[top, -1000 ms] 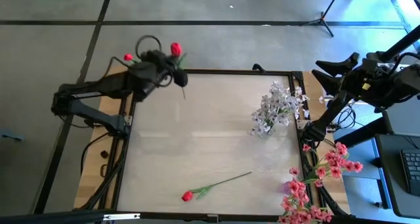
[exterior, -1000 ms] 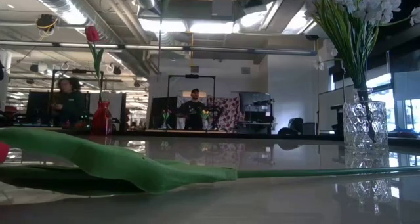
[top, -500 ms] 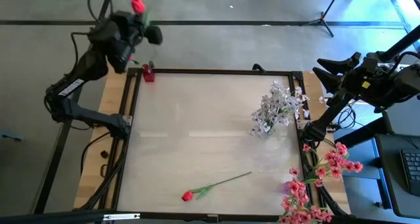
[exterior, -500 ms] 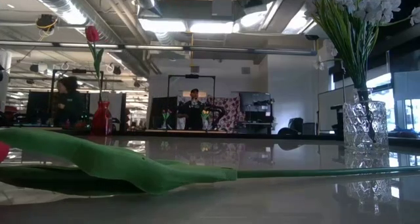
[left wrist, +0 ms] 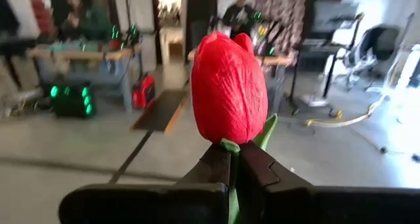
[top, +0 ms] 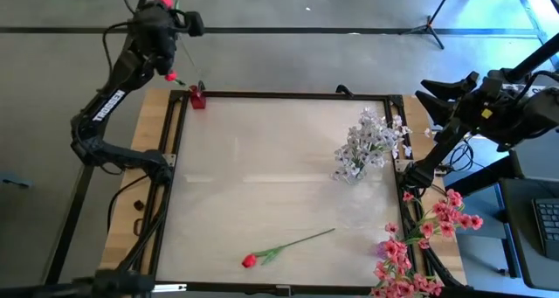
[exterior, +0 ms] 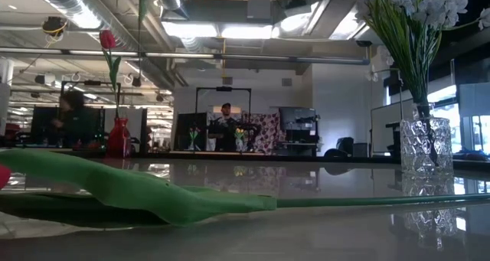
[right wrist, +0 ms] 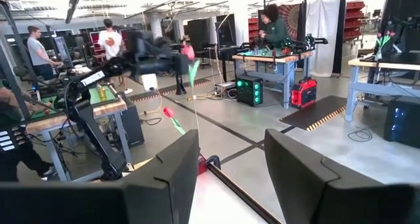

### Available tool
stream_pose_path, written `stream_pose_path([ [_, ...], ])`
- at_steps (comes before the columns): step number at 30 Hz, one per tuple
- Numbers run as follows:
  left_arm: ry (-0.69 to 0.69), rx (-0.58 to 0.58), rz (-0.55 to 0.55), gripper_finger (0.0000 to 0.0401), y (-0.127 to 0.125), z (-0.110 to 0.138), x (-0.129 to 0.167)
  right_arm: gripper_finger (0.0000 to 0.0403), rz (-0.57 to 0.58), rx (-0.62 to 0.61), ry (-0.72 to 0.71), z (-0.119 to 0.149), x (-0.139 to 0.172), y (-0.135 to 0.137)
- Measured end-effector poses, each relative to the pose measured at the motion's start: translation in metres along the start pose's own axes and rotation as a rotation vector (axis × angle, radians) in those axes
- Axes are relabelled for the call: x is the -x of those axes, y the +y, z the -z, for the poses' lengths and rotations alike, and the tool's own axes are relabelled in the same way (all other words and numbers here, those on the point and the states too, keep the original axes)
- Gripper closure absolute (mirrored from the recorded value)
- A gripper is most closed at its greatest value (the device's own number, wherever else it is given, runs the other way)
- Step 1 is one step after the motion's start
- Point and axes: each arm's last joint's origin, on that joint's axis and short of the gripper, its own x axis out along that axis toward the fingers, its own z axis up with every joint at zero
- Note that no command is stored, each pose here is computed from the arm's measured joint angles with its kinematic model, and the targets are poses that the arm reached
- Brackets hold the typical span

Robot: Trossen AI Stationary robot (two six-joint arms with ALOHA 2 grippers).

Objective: Sort flowers into vase by color
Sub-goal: Put the top red tulip into the red vase

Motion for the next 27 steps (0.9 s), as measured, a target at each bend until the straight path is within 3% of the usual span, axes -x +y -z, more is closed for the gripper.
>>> stream_pose_path([
  [7, 0.088, 0.035, -0.05, 0.0401, 0.004, 0.047, -0.035, 0.0228, 0.001, 0.01, 0.001, 0.002, -0.001, 0.01],
  [14, 0.106, 0.008, -0.083, 0.0401, -0.001, 0.082, -0.047, 0.0228, 0.02, -0.022, -0.001, 0.003, -0.001, 0.013],
  [23, 0.031, -0.177, -0.084, 0.0401, -0.002, 0.073, -0.047, 0.0228, 0.036, -0.018, -0.003, 0.003, -0.001, 0.012],
  [27, 0.055, -0.192, -0.084, 0.0401, -0.002, 0.076, -0.047, 0.0228, 0.039, -0.017, -0.004, 0.003, -0.001, 0.012],
])
